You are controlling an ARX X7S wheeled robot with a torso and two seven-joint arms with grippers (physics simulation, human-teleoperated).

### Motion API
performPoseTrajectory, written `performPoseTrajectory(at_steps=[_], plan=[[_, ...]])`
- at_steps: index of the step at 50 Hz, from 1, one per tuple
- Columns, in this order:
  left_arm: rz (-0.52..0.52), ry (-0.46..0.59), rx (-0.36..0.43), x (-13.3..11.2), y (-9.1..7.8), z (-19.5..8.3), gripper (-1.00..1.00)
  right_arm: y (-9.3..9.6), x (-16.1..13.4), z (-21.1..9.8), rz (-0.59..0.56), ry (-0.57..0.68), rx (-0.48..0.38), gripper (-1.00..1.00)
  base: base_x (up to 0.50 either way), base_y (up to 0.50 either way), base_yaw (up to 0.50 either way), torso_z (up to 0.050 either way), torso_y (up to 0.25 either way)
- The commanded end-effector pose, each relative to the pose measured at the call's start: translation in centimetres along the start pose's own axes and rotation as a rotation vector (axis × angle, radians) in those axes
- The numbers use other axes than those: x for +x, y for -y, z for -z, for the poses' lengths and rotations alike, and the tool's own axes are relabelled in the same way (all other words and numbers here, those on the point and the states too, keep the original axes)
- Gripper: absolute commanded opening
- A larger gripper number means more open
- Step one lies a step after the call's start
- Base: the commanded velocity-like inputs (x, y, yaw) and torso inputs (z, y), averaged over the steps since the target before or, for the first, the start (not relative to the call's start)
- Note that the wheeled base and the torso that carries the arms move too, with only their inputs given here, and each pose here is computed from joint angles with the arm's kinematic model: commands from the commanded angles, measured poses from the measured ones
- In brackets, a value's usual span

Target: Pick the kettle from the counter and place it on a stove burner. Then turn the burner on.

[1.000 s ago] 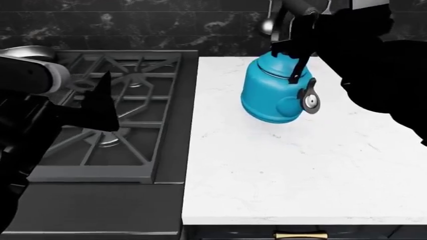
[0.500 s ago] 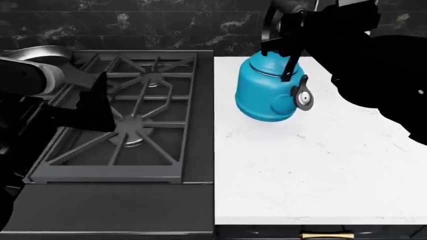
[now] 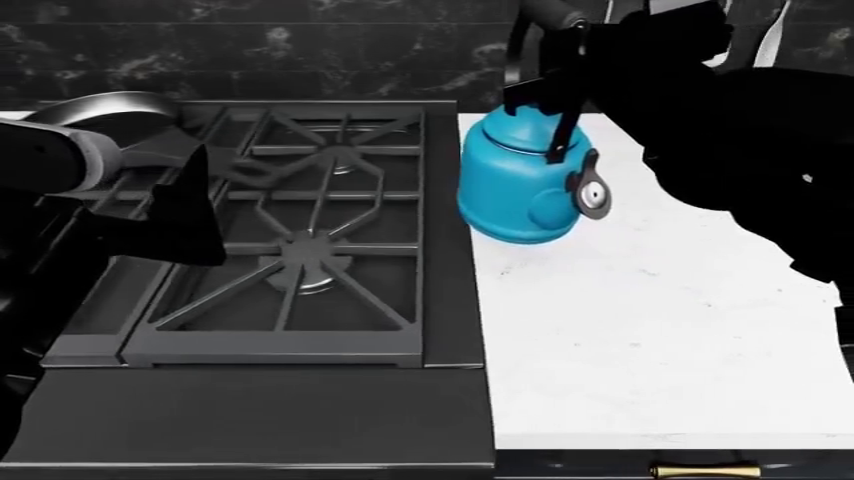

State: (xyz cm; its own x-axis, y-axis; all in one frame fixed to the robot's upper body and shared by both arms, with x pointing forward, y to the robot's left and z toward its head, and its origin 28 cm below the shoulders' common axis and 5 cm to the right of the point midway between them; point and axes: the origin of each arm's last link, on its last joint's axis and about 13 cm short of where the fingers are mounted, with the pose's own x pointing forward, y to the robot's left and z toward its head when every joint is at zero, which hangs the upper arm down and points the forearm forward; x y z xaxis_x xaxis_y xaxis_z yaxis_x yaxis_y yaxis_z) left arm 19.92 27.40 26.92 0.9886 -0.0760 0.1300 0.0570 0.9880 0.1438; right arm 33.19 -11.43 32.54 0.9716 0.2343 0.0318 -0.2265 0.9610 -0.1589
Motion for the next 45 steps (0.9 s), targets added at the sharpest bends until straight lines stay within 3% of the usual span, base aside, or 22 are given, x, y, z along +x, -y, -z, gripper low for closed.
performPoseTrajectory(at_steps=[1, 45], plan=[[-0.003, -0.003, 0.001, -0.1, -0.09, 0.02, 1.0, 0.18, 0.34, -0.84, 0.013, 0.042, -0.019, -1.0, 0.0, 0.19, 0.0, 0.0, 0.0], [-0.004, -0.003, 0.001, -0.28, -0.19, 0.04, 1.0, -0.22, 0.65, -1.07, -0.013, 0.053, -0.024, -1.0, 0.0, 0.2, 0.0, 0.0, 0.001]])
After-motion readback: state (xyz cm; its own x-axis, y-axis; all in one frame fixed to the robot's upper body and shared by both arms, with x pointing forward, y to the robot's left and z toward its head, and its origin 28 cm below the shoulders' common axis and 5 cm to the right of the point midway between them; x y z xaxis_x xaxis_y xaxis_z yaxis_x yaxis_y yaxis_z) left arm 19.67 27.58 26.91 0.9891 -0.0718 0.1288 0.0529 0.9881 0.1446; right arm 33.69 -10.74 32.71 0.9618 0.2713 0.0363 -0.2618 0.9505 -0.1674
